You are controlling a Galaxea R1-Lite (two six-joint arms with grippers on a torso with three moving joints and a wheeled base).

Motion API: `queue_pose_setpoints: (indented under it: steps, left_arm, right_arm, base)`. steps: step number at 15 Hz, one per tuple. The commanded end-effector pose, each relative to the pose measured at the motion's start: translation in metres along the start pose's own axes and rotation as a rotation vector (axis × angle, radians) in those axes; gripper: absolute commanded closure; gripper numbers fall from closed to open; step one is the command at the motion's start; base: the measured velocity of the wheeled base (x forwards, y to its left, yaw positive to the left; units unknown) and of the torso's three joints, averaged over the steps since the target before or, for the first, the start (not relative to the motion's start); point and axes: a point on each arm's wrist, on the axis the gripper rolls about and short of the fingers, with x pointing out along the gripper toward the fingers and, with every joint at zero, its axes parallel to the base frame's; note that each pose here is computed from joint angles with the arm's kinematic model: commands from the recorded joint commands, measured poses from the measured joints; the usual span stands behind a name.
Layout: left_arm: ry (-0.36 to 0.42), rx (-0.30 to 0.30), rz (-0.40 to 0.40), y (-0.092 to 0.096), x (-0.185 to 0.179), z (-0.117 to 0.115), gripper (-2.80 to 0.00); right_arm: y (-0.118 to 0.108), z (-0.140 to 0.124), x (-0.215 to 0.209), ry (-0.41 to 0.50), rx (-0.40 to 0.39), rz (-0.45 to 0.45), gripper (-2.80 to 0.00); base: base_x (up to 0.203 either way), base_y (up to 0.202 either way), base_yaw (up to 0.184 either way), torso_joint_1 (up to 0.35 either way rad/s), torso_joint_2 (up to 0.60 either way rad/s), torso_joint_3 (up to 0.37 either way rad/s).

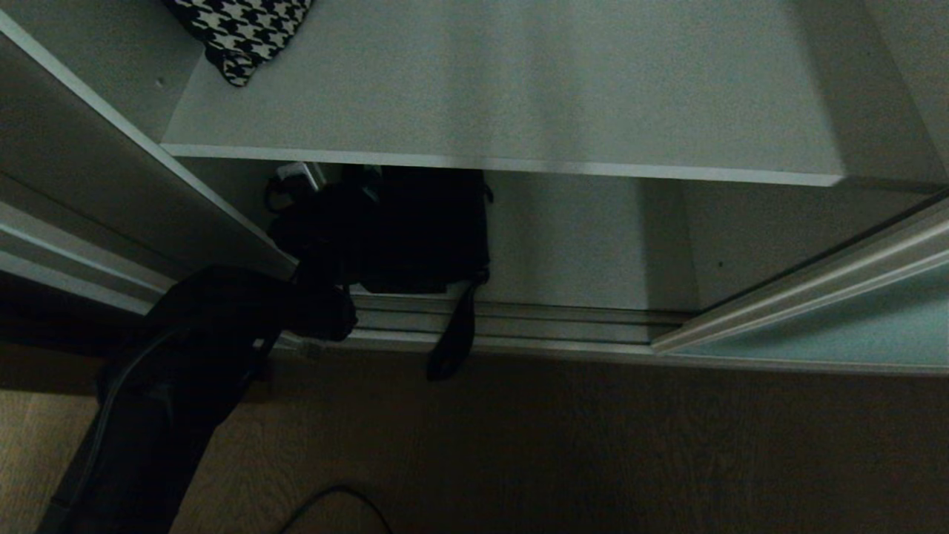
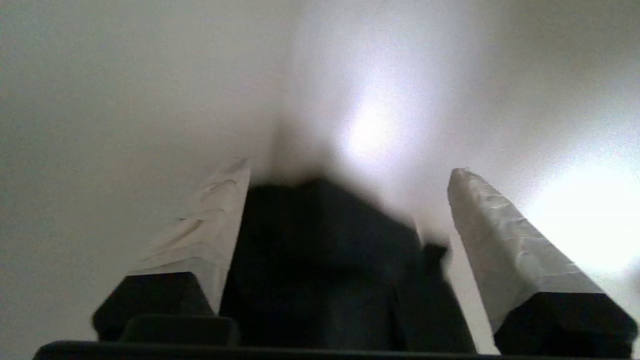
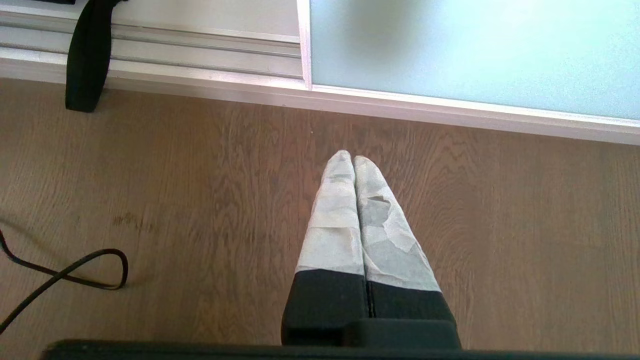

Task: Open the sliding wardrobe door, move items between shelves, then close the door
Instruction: Place the bag on the lower shelf

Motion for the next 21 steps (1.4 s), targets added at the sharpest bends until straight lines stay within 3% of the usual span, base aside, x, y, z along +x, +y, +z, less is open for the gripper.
queue_pose_setpoints:
  steps: [1,3,6,7,10,12,14,18,21]
  left_arm:
    - [0.048,-0.002,-0.011,-0.006,-0.009,-0.004,-2.8]
    - [0.127,-0.01,-0.057,-0.016,-0.025,-0.013,-2.8]
    - [0.161,-0.011,-0.055,-0.019,-0.019,-0.006,-2.8]
    - [0.185,-0.011,-0.05,-0.019,-0.018,-0.003,0.0]
    - [0.271,-0.034,-0.061,-0.022,-0.016,0.012,0.0]
    - [0.357,-0.083,-0.083,-0.032,-0.018,0.033,0.0]
    - [0.482,-0.108,-0.128,-0.038,-0.031,0.046,0.0]
    - [0.785,-0.122,-0.202,-0.051,-0.082,0.051,0.0]
    - [1.033,-0.122,-0.276,-0.077,-0.125,0.052,0.0]
  right_arm:
    - [0.0,0.0,0.0,0.001,0.0,0.0,0.0]
    - [0.0,0.0,0.0,-0.001,0.0,0.0,0.0]
    - [0.0,0.0,0.0,0.001,0.0,0.0,0.0]
    - [0.0,0.0,0.0,-0.001,0.0,0.0,0.0]
    - [0.0,0.0,0.0,0.0,0.0,0.0,0.0]
    - [0.0,0.0,0.0,0.0,0.0,0.0,0.0]
    - [0.0,0.0,0.0,-0.001,0.0,0.0,0.0]
    - [0.0,0.0,0.0,-0.001,0.0,0.0,0.0]
    - [0.0,0.0,0.0,-0.001,0.0,0.0,0.0]
  base:
    - [0.0,0.0,0.0,0.0,0.0,0.0]
    - [0.0,0.0,0.0,0.0,0.0,0.0]
    - [0.0,0.0,0.0,0.0,0.0,0.0]
    - [0.0,0.0,0.0,0.0,0.0,0.0]
    - [0.0,0.0,0.0,0.0,0.0,0.0]
    - [0.0,0.0,0.0,0.0,0.0,0.0]
    - [0.0,0.0,0.0,0.0,0.0,0.0]
    - [0.0,0.0,0.0,0.0,0.0,0.0]
    - [0.0,0.0,0.0,0.0,0.0,0.0]
